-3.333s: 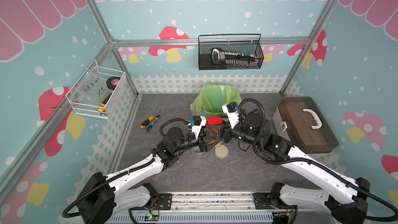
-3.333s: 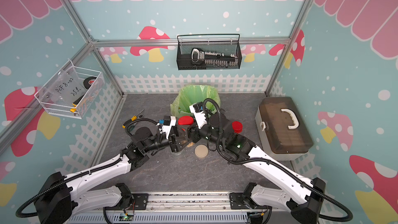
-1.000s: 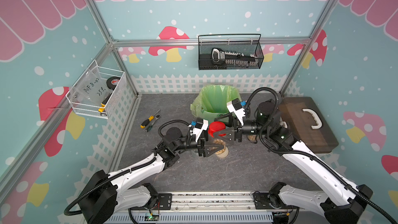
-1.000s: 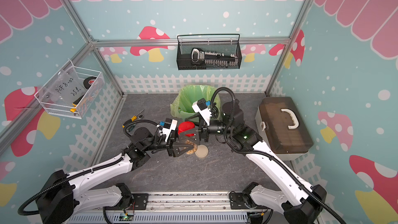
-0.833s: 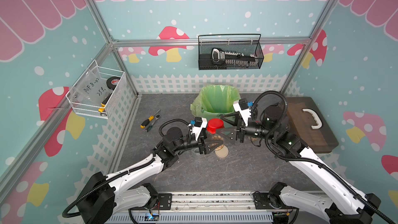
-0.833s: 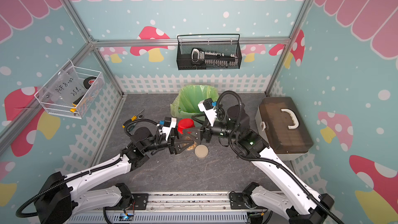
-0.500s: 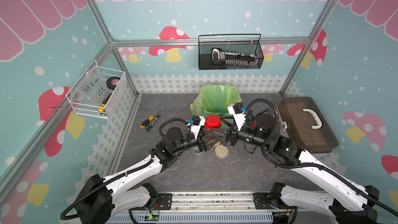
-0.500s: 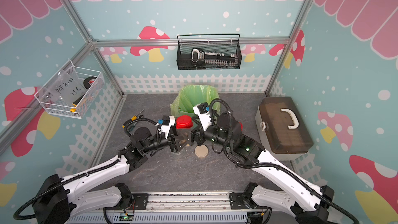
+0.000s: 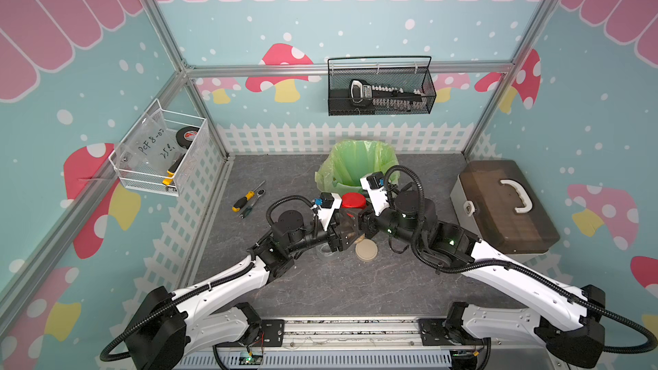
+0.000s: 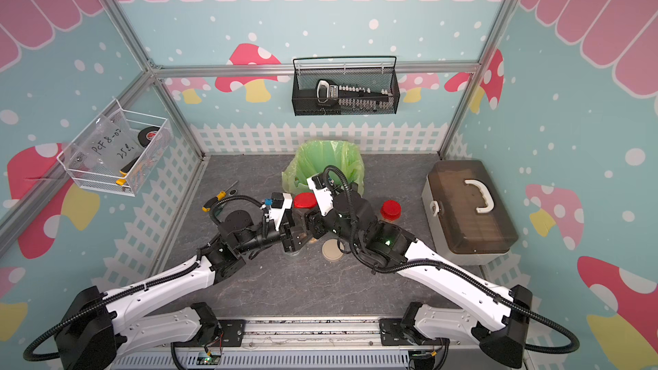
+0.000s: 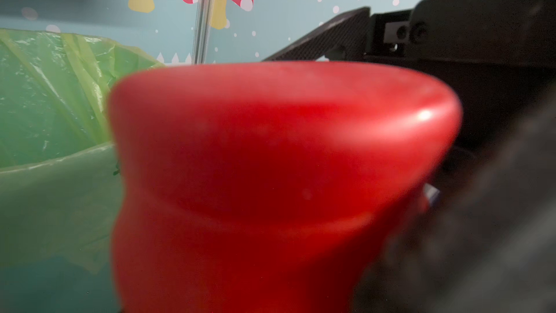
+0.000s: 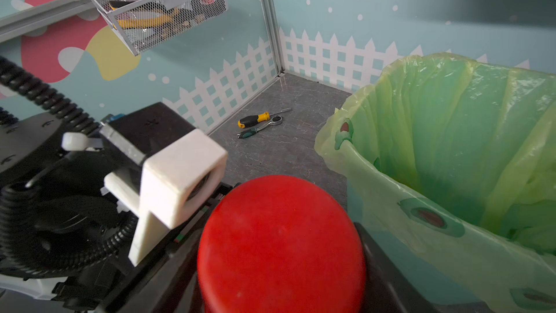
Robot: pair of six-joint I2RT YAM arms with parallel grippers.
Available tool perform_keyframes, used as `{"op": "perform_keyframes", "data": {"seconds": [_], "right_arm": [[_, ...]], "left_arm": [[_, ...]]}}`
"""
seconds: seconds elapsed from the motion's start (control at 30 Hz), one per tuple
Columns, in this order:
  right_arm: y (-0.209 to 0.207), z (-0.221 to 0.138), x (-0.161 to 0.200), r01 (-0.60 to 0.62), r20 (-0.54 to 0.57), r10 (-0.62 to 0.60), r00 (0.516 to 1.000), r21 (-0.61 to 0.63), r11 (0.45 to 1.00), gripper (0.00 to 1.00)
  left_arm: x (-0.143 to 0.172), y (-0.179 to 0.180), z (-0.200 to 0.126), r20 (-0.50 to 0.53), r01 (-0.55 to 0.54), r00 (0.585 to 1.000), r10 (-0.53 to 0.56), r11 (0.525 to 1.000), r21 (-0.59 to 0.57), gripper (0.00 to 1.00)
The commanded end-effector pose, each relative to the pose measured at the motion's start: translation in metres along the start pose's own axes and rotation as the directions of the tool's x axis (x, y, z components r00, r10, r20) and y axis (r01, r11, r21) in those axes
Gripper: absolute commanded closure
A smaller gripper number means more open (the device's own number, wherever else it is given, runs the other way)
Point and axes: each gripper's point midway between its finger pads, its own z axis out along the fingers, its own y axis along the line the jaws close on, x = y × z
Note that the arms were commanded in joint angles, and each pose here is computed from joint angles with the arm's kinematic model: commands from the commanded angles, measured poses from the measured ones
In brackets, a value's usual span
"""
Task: Empty moldy peanuts from jars
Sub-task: Unscrew the lid from the jar.
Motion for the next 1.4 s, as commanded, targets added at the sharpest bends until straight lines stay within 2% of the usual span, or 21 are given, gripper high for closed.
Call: {"op": "perform_keyframes", "data": {"seconds": [0.0,0.07,0.17,0.33,0.53,0.57,0.67,0.73,0.8,0.87,0.93,1.0,1.1,1.17,1.3,1.37], "right_arm": [[0.002,-0.004,-0.016,0.006,0.046,-0.006,0.999,-0.002,1.0,0.46],[0.007,-0.009,-0.017,0.015,0.046,-0.013,0.999,-0.037,0.999,0.53],[0.012,-0.017,-0.018,0.003,0.035,0.002,0.999,-0.136,0.991,0.57],[0.011,-0.027,-0.014,-0.041,-0.009,0.04,0.999,-0.364,0.931,0.59],[0.047,-0.053,-0.015,0.028,-0.007,-0.043,0.999,-0.66,0.751,0.6],[0.054,-0.058,-0.014,0.036,-0.005,-0.056,0.998,-0.706,0.708,0.59],[0.063,-0.068,-0.011,0.056,0.003,-0.088,0.996,-0.793,0.607,0.57],[0.064,-0.069,-0.01,0.063,0.006,-0.099,0.995,-0.814,0.578,0.54],[0.063,-0.069,-0.01,0.065,0.009,-0.098,0.995,-0.807,0.587,0.46],[0.058,-0.068,-0.013,0.064,0.013,-0.086,0.996,-0.778,0.625,0.31],[0.052,-0.069,-0.016,0.063,0.022,-0.069,0.997,-0.735,0.675,0.2],[0.041,-0.068,-0.02,0.05,0.031,-0.039,0.999,-0.657,0.753,0.12],[0.014,-0.061,-0.027,-0.013,0.045,0.04,0.998,-0.485,0.874,0.09],[-0.001,-0.058,-0.03,-0.06,0.062,0.089,0.994,-0.37,0.927,0.09],[-0.008,-0.058,-0.028,-0.057,0.106,0.074,0.992,-0.157,0.986,0.09],[-0.01,-0.056,-0.027,-0.055,0.121,0.064,0.991,-0.08,0.995,0.09]], "left_arm": [[-0.015,-0.016,0.002,0.024,-0.041,0.999,0.039,0.997,0.067,0.33],[-0.014,-0.019,0.002,0.02,-0.038,0.999,0.037,0.995,0.088,0.33],[-0.013,-0.025,0.002,0.017,-0.035,0.999,0.033,0.991,0.126,0.33],[-0.015,-0.044,-0.001,0.016,-0.025,1.0,0.021,0.969,0.245,0.33],[-0.015,-0.065,-0.006,0.004,-0.012,1.0,0.011,0.926,0.377,0.33],[-0.015,-0.068,-0.007,0.002,-0.011,1.0,0.012,0.919,0.395,0.33],[-0.015,-0.074,-0.009,0.002,-0.01,1.0,0.01,0.902,0.433,0.33],[-0.016,-0.076,-0.01,0.006,-0.012,1.0,0.011,0.898,0.439,0.33],[-0.015,-0.073,-0.01,0.004,-0.01,1.0,0.009,0.904,0.428,0.33],[-0.015,-0.068,-0.008,0.005,-0.01,1.0,0.009,0.915,0.402,0.33],[-0.015,-0.06,-0.006,0.005,-0.009,1.0,0.008,0.935,0.355,0.33],[-0.015,-0.049,-0.003,0.007,-0.014,1.0,0.013,0.958,0.286,0.33],[-0.015,-0.031,0.0,0.016,-0.023,1.0,0.021,0.983,0.181,0.33],[-0.016,-0.022,0.0,0.027,-0.03,0.999,0.027,0.992,0.121,0.33],[-0.019,0.004,-0.004,0.051,-0.036,0.998,0.038,0.999,-0.041,0.34],[-0.02,0.013,-0.007,0.06,-0.04,0.997,0.046,0.994,-0.099,0.34]]}}
